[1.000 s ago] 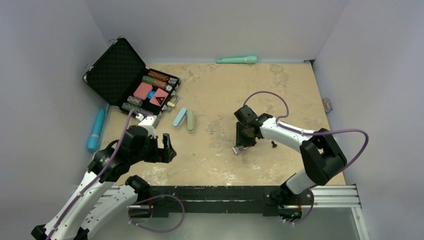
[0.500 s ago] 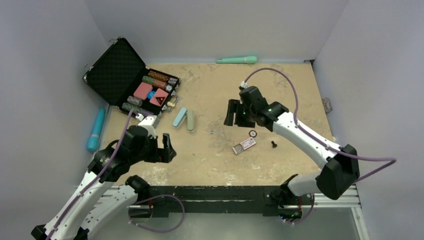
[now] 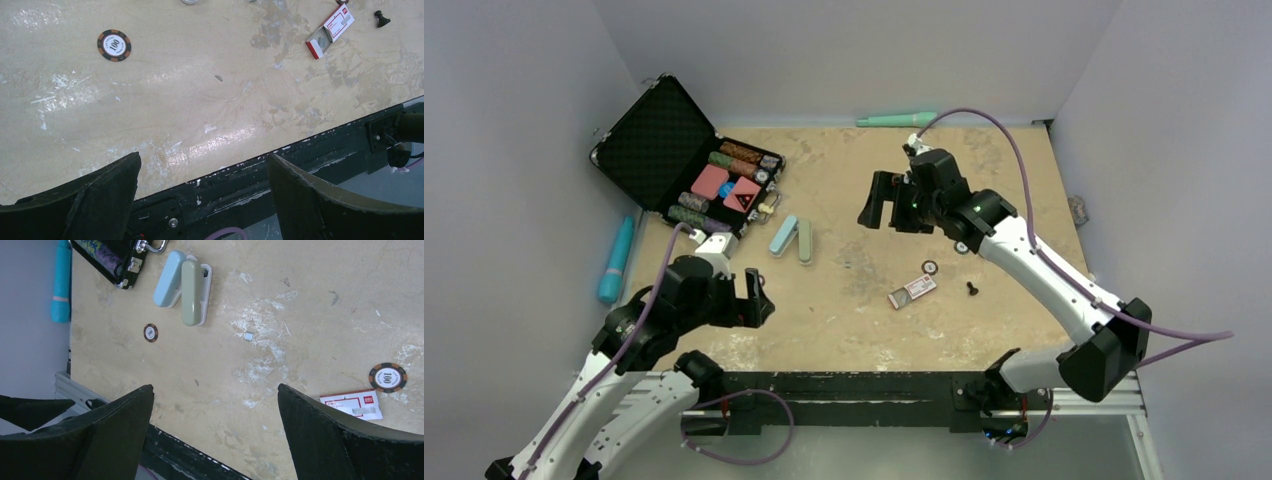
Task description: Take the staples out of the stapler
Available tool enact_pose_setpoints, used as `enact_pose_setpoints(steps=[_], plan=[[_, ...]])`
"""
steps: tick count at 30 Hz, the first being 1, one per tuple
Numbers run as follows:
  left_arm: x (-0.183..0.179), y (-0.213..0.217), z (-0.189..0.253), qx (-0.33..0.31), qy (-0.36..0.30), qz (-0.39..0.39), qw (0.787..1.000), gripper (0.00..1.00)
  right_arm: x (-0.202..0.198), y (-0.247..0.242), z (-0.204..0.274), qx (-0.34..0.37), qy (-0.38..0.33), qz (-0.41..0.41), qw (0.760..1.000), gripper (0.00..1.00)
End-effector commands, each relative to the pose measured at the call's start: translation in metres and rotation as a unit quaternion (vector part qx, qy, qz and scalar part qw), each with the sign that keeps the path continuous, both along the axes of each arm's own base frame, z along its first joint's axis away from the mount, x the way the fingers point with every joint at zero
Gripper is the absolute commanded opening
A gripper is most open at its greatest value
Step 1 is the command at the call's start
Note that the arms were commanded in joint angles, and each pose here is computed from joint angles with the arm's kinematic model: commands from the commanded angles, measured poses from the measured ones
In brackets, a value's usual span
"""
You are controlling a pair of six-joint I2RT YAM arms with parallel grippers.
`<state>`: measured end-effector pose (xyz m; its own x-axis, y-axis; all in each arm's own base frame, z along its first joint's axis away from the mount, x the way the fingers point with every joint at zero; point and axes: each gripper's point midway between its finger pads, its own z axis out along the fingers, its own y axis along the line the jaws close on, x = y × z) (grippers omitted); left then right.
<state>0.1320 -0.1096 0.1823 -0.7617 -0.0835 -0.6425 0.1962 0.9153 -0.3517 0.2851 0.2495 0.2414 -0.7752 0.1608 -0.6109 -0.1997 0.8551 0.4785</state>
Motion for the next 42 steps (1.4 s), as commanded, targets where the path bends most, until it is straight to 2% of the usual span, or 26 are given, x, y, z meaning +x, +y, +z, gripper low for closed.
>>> enact_pose_setpoints(steps=[1,5,10,27,42], plan=[[0.002,0.001,0.011,-0.002,-0.013,0.001,1.0,1.0,0.014,0.009,0.016,0.005,-0.015,-0.013,1.0,0.98],[0.002,0.0,0.008,-0.003,-0.011,0.001,1.0,1.0,0.022,0.023,0.01,-0.02,-0.016,-0.022,0.999,0.97],[0.004,0.004,0.006,-0.001,-0.014,0.013,1.0,1.0,0.035,0.031,-0.022,-0.086,0.036,-0.048,0.994,0.97],[0.005,0.007,0.002,0.006,-0.009,0.025,1.0,1.0,0.053,0.079,-0.081,-0.154,0.093,-0.026,0.983,0.97],[0.005,0.006,0.001,0.006,-0.007,0.025,1.0,1.0,0.042,0.09,-0.126,-0.191,0.134,-0.026,0.972,0.97]])
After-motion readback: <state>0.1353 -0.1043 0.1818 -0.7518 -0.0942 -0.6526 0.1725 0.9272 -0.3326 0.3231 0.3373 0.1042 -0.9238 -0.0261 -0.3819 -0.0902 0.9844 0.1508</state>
